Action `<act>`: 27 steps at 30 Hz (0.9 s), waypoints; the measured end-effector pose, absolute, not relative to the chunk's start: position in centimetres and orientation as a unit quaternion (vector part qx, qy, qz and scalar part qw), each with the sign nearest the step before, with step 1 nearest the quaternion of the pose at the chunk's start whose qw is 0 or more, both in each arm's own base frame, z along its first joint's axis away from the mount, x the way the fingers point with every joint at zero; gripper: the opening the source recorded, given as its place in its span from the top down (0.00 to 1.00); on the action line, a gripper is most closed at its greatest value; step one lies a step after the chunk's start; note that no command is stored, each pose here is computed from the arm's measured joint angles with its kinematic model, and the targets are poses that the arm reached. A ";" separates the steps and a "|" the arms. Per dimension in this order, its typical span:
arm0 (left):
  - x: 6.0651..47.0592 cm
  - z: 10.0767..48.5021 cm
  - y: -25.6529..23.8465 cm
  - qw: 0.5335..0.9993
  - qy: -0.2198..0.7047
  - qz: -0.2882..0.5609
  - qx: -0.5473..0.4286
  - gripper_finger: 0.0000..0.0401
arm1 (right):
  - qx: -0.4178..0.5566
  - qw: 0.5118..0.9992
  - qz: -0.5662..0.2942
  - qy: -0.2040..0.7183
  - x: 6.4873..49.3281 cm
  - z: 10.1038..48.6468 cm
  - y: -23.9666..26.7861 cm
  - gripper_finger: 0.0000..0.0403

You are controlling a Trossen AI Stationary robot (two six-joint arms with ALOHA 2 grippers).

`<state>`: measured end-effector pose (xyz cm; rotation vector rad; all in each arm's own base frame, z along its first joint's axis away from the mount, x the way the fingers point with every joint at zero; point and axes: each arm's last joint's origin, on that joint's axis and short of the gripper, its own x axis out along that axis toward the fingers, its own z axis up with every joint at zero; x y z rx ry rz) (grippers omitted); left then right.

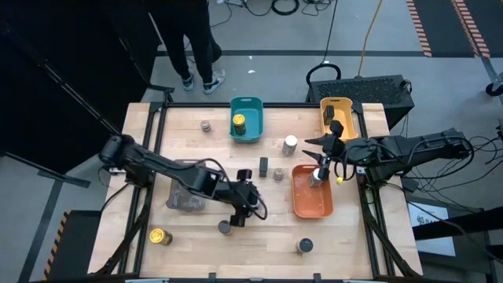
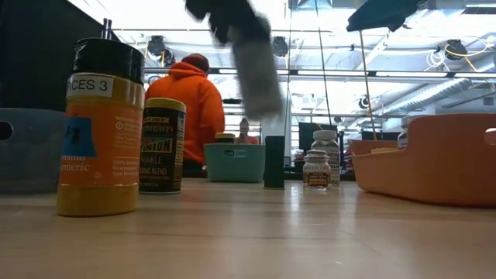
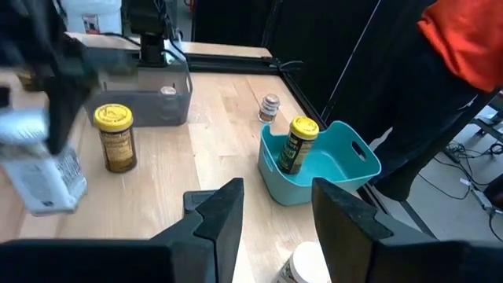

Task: Sort spices by type
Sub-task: Put the bottom white seasoning bottle into the orange bin

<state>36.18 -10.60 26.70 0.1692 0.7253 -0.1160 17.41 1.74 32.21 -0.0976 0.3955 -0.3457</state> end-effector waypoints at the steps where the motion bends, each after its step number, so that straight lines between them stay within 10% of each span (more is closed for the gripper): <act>1: 36.1 27.8 -10.5 0.935 0.334 -0.056 0.106 0.49 | -0.049 0.964 -0.171 0.197 17.4 32.2 1.7 0.67; 8: 36.0 31.9 -7.6 0.946 0.249 -0.003 0.210 0.49 | -0.051 0.968 -0.170 0.179 18.0 32.4 1.8 0.67; 27: 38.8 33.7 -1.0 0.979 0.185 0.047 0.072 0.49 | -0.011 0.946 -0.234 0.224 14.8 31.8 1.0 0.67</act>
